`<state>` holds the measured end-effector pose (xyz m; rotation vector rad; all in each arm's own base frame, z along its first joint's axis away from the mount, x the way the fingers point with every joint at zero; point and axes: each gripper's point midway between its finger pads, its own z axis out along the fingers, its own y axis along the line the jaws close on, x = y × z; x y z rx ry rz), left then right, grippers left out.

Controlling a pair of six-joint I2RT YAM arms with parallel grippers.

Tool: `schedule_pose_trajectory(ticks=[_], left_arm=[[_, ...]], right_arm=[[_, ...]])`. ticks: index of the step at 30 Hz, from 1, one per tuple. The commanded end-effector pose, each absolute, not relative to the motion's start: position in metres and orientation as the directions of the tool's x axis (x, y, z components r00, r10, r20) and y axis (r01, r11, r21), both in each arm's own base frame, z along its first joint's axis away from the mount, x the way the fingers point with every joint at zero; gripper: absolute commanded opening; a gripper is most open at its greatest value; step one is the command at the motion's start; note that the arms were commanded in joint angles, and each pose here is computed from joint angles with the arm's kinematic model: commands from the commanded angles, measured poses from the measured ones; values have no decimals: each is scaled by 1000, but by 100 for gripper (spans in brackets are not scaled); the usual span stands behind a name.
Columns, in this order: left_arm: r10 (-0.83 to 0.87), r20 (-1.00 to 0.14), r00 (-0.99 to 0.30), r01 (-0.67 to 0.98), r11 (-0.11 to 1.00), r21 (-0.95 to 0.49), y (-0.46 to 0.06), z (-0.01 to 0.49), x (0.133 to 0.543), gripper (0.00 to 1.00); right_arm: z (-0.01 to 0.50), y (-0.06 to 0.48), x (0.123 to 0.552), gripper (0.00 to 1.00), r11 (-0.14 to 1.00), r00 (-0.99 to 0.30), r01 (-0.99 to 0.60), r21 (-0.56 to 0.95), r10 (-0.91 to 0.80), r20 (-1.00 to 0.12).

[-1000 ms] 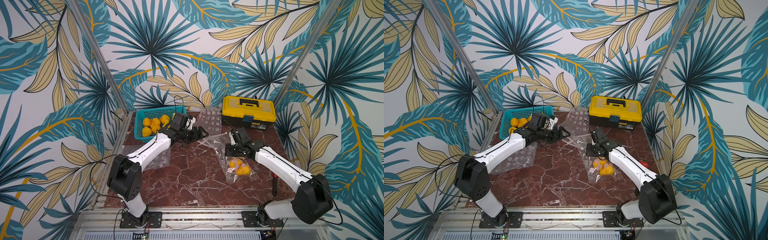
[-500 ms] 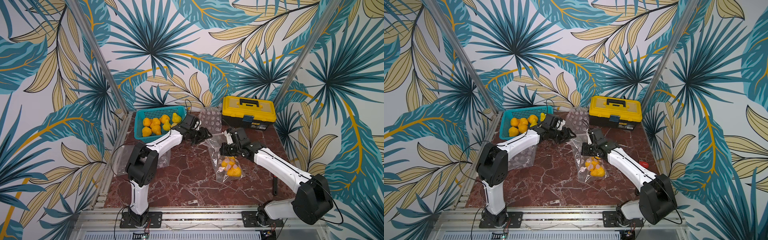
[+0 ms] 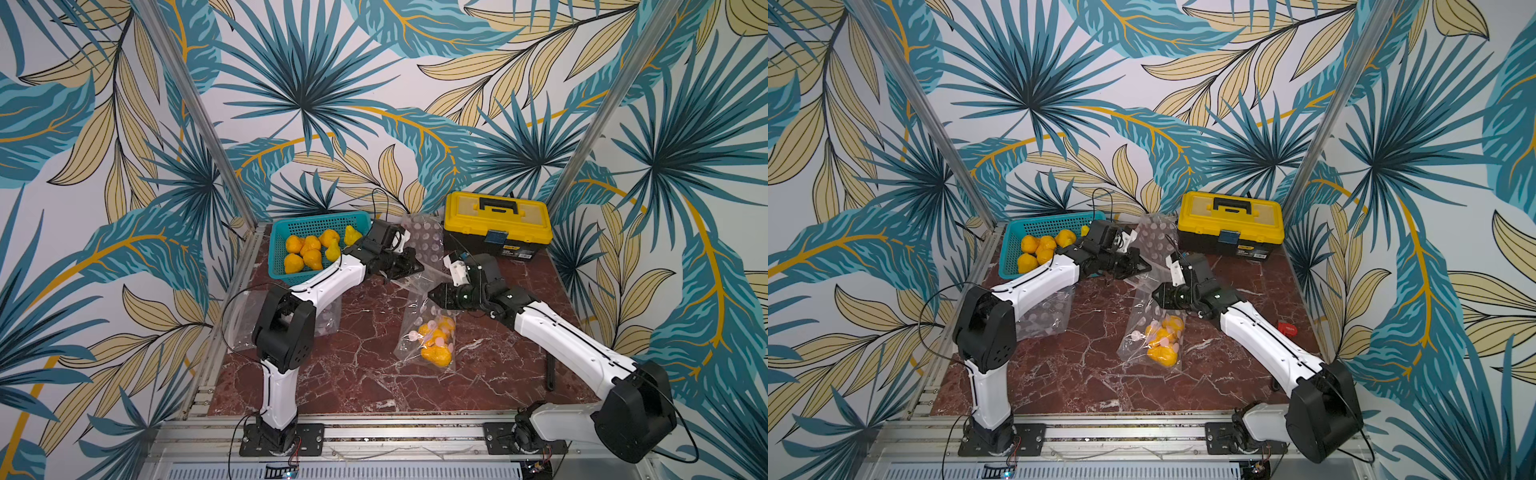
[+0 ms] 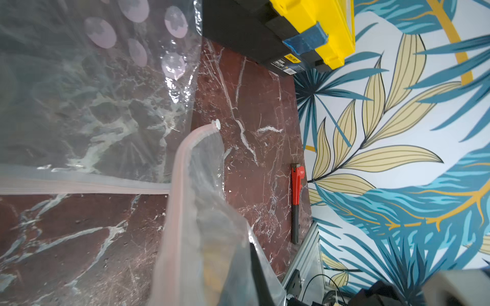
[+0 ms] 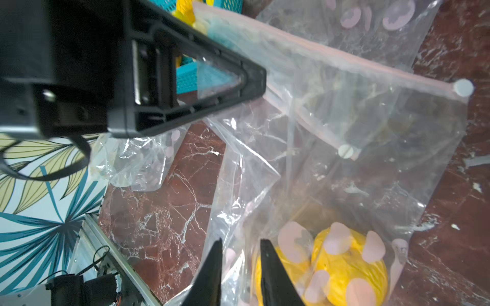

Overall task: Open the zip-top bag and take out the pear
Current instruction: Pick up the zipper food storage bag at the center of the board.

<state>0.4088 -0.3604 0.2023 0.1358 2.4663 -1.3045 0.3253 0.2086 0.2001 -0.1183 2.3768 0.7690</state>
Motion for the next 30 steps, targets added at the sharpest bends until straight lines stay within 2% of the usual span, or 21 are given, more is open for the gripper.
schedule_pose_trajectory(ticks=[1,6,9,12,15,18,23,25,30], left_arm=[[10,-526,-850,470,464,-751,-364,274,387,0],[102,-631,-769,616,381,-689,-359,310,359,0],[149,-700,-698,696,373,-614,-349,325,342,0],[186,-792,-581,792,353,-498,-335,342,323,0],[238,-866,-440,878,315,-360,-321,352,299,0],[293,-918,-268,953,223,-207,-309,354,270,0],[362,-931,-51,987,161,9,-288,331,240,0],[385,-923,22,989,127,76,-281,318,229,0],[431,-898,93,979,123,160,-266,296,216,0]], right_arm=[[230,193,323,43,859,-726,-290,422,90,-682],[271,163,317,53,908,-597,-282,309,86,-798],[293,143,313,58,936,-519,-241,258,101,-849],[307,128,307,63,948,-457,-225,227,103,-884],[314,118,305,63,954,-413,-212,214,111,-904],[317,113,304,63,948,-381,-237,215,113,-917],[325,127,302,63,884,-294,-418,211,88,-952],[323,138,296,63,847,-260,-506,165,33,-965],[309,168,269,66,694,-168,-720,29,-134,-977]])
